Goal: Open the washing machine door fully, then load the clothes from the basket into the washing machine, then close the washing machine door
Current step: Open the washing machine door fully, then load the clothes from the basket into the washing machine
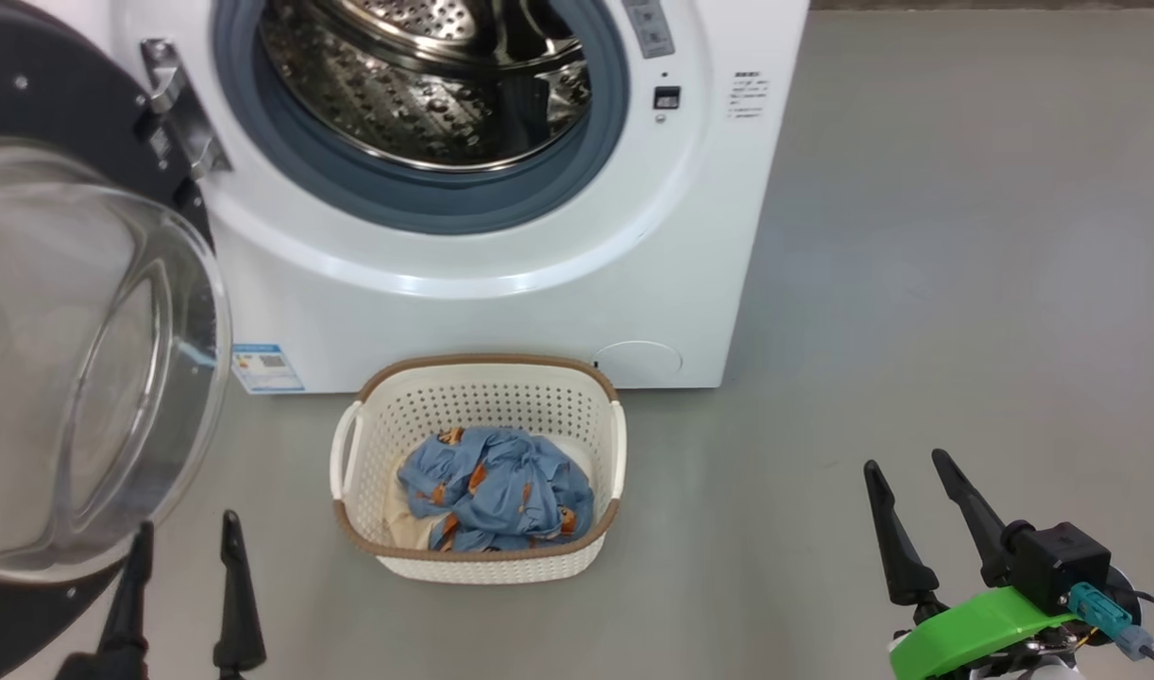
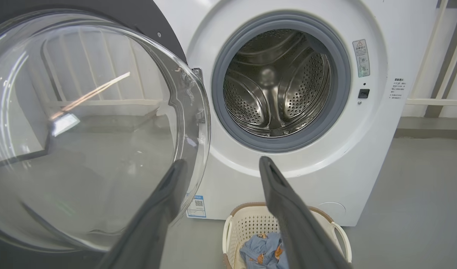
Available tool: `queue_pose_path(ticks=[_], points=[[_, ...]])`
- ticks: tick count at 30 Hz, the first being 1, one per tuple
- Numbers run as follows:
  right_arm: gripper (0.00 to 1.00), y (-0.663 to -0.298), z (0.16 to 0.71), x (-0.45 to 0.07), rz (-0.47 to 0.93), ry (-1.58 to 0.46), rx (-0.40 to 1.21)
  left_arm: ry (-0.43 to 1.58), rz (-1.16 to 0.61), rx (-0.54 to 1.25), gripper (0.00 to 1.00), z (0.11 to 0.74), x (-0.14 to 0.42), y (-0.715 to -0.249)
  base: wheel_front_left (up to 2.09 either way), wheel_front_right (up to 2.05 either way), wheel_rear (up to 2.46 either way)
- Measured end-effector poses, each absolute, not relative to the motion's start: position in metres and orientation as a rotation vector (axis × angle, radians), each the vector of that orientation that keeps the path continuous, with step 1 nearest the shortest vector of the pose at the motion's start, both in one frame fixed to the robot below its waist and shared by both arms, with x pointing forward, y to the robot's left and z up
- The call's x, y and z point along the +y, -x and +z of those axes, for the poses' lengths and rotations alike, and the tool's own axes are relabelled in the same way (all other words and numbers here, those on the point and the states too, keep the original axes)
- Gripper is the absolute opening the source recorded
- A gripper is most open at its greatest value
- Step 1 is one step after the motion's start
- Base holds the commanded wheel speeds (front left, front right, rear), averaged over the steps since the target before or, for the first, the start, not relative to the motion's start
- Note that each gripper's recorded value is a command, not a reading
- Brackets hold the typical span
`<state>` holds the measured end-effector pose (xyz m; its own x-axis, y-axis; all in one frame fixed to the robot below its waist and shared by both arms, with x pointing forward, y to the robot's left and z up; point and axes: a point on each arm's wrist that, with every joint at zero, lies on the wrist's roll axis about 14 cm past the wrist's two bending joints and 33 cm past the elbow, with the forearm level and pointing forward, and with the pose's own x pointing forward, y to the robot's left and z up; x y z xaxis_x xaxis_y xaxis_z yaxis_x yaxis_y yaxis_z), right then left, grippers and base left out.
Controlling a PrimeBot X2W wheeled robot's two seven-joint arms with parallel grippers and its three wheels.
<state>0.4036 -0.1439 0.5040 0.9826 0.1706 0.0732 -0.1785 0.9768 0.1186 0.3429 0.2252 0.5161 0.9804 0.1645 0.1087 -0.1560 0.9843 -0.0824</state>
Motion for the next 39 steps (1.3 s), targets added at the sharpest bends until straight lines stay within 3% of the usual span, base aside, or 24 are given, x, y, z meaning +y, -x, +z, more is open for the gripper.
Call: queue_pose_path(ticks=[13, 39], points=[[1.00, -0.387, 0.521, -0.170, 0.101, -0.099, -0.118, 0.099, 0.049, -0.078, 1.00, 0.505, 0.193, -0.341, 0.00, 0.00, 0.00], [1.00, -0.378, 0.528, -0.178, 0.072, -0.083, -0.141, 0.096, 0.037, -0.044, 1.00, 0.494, 0.189, -0.344, 0.00, 0.00, 0.00]])
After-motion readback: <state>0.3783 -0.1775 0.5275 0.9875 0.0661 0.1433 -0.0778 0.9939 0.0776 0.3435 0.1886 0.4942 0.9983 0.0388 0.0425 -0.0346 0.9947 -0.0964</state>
